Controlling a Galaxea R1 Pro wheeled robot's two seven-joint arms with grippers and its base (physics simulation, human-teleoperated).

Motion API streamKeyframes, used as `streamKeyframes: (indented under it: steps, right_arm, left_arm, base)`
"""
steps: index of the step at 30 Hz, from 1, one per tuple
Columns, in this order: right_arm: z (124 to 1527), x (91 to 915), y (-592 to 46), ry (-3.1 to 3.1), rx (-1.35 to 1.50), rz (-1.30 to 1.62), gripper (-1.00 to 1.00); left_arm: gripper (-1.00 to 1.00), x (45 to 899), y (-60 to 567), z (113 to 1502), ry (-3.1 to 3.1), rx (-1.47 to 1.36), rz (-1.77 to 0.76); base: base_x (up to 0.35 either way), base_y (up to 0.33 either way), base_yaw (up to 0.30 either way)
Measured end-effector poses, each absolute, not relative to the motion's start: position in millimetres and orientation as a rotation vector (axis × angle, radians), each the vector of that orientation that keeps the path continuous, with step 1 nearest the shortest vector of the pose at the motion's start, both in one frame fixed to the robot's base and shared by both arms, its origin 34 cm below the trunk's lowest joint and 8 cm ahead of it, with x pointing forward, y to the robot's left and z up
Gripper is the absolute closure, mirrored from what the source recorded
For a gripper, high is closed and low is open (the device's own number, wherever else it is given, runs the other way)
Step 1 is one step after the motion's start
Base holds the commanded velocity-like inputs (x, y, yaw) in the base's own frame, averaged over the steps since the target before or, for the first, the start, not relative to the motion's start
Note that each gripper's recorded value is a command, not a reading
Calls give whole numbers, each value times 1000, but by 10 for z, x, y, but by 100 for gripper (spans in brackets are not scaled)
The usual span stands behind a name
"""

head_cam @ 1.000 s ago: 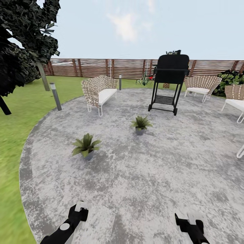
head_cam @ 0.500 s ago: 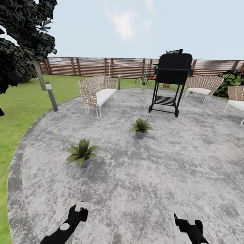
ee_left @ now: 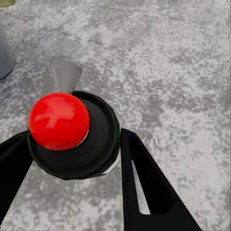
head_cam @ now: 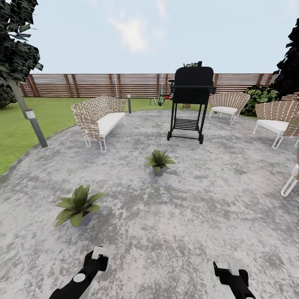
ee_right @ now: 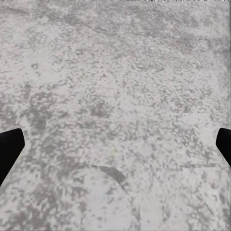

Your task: Pick up the pesticide atomizer in the garden and spray insectifuge to fully cover both potted plants in the garden.

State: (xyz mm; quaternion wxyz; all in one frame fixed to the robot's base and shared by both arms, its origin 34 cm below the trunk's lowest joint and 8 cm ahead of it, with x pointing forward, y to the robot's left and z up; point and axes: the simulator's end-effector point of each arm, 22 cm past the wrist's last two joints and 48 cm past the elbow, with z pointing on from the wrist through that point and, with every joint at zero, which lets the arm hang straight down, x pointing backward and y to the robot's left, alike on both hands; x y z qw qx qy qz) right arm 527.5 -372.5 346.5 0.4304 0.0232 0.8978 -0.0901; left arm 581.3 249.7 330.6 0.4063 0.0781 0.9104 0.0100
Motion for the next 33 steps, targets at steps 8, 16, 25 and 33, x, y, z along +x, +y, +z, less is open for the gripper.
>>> streamKeyframes:
  steps: [8,16,25,33]
  right_arm:
    - [3465,5276,-3725,2240,58,-225,-100]
    - [3466,5275,-3726,2240,58,-225,-100]
    - [3468,5277,-3725,2238,58,-225,-100]
    - [3468,5277,-3726,2238,58,-225,-100]
  left_arm:
    - [100,5813,2498,3307,2296,197,25]
    - [100,5812,2497,3306,2296,198,25]
    - [100,5813,2495,3307,2295,201,26]
    - [100,5813,2496,3307,2295,201,26]
  base:
    - [335,0,-9]
    - [335,0,0]
    - [335,-58,0]
    - [336,-58,0]
